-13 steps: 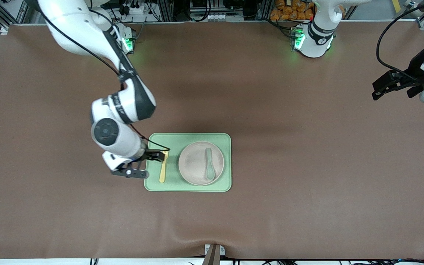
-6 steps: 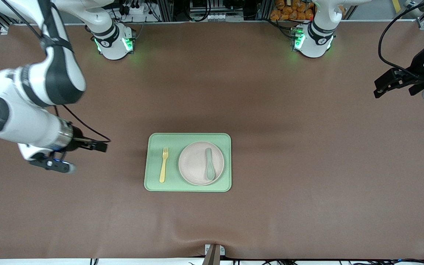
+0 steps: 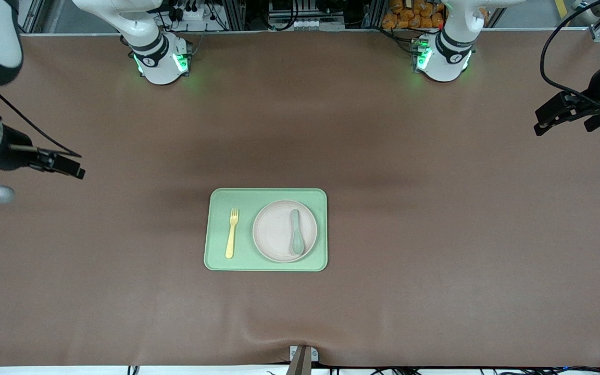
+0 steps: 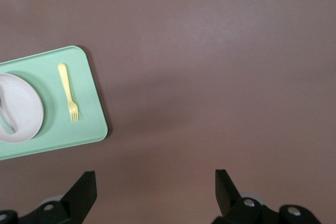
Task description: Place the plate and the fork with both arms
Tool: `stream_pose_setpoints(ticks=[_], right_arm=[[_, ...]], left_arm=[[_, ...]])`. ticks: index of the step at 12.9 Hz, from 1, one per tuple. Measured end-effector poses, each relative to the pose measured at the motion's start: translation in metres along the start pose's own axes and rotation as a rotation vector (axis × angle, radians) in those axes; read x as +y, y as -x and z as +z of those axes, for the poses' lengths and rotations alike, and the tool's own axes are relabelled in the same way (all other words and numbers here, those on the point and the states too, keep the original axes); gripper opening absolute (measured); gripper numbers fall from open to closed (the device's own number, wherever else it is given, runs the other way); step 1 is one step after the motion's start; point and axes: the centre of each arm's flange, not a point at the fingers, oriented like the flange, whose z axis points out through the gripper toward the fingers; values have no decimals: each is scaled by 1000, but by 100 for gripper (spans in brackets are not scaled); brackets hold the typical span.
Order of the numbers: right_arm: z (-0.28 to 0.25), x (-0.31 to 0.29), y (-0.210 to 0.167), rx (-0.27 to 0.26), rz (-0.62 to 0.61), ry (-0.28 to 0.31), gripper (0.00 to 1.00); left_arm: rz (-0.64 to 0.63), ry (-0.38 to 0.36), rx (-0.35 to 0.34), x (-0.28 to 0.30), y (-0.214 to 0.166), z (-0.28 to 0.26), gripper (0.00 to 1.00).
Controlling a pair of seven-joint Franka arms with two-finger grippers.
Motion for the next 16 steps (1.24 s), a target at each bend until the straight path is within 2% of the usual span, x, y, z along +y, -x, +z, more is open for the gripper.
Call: stream_pose_setpoints(ticks=[6,9,13,16], right_arm=[[-22,11,52,44,-6,-2,100],[-36,19,69,59,-13,15,100],[-58,21,56,117,-38,55,100],[-52,22,34,100,-165,68,100]], left_arm=[[-1,-1,-3,0,0,0,100],[-4,-3,-15,-2,1,1,100],[-4,-6,-32,-3,3,3,100],[-2,-6,-33,-1,3,3,100]])
